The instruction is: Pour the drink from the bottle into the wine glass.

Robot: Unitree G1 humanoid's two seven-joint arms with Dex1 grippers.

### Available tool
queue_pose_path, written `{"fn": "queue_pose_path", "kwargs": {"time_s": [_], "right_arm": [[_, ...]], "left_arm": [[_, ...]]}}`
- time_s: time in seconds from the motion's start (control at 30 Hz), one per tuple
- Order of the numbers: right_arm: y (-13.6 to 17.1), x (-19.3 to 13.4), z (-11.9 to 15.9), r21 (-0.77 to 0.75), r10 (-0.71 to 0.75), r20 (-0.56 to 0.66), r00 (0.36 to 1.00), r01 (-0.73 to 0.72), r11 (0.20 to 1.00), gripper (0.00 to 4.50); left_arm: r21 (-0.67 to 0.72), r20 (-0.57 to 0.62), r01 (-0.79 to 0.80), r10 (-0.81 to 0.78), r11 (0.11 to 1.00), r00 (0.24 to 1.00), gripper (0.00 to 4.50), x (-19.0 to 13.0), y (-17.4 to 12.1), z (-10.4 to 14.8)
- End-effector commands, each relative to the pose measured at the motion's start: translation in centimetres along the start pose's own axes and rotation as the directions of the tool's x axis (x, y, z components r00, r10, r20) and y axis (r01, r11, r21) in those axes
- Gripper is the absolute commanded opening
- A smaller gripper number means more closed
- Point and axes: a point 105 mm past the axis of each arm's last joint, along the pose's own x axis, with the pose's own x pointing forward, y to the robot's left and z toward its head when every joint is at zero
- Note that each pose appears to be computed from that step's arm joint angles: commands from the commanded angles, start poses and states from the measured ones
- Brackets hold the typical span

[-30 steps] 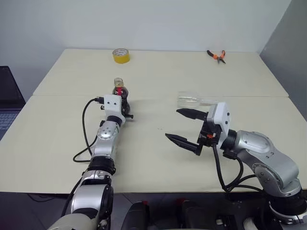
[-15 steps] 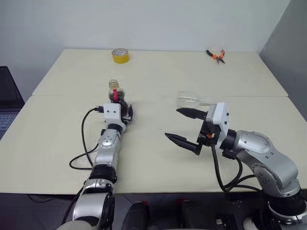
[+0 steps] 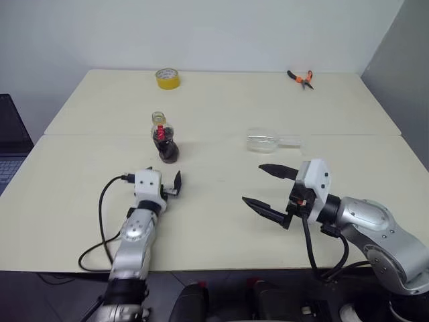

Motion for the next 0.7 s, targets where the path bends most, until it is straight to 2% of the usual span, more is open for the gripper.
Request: {"fn": "queue_pose_path", "kwargs": {"time_s": [0.03, 0.17, 0.27, 0.37, 0.43, 0.5, 0.57, 0.63, 0.7], "right_arm": [[-1.2, -0.9, 0.4, -0.053, -0.096, 0.013, 0.995, 0.096, 0.994, 4.5], [-4.5, -1.8, -1.8, -0.169, -0.313, -0.05, 0.948, 0.301, 0.938, 4.5], [-6.8, -1.8, -3.4, -0.373, -0.451, -0.117, 0.885, 0.381, 0.846, 4.5], [-7.9, -1.2, -4.8, -0.536, -0.482, -0.178, 0.858, 0.326, 0.778, 4.5], [-9.0, -0.8, -5.6, -0.667, -0.515, -0.198, 0.834, 0.27, 0.694, 4.5], [-10.5, -0.5, -6.4, -0.782, -0.57, -0.212, 0.794, 0.211, 0.586, 4.5], [-11.9, -0.3, -6.9, -0.848, -0.61, -0.214, 0.763, 0.165, 0.503, 4.5], [-13.5, 0.3, -6.9, -0.888, -0.653, -0.19, 0.733, 0.156, 0.433, 4.5], [-14.8, 0.9, -7.0, -0.905, -0.68, -0.176, 0.712, 0.156, 0.397, 4.5]], "left_arm": [[0.059, 0.073, 0.097, -0.101, 0.994, 0.992, 4.46, -1.2, -2.0, 2.7], [0.125, 0.115, 0.26, -0.274, 0.958, 0.955, 4.46, -2.0, -5.1, 4.0], [0.141, 0.156, 0.402, -0.422, 0.905, 0.893, 4.46, -1.5, -7.4, 5.4], [0.164, 0.166, 0.512, -0.535, 0.843, 0.829, 4.46, -0.9, -8.8, 6.5], [0.21, 0.154, 0.562, -0.595, 0.8, 0.789, 4.46, -0.4, -9.2, 6.9], [0.231, 0.147, 0.571, -0.609, 0.788, 0.78, 4.46, 0.6, -8.8, 7.2], [0.234, 0.145, 0.61, -0.647, 0.757, 0.748, 4.46, 0.9, -8.9, 7.5], [0.235, 0.137, 0.692, -0.728, 0.683, 0.672, 4.46, 0.7, -9.5, 8.1], [0.24, 0.124, 0.731, -0.767, 0.639, 0.63, 4.46, 0.9, -9.5, 8.6]]}}
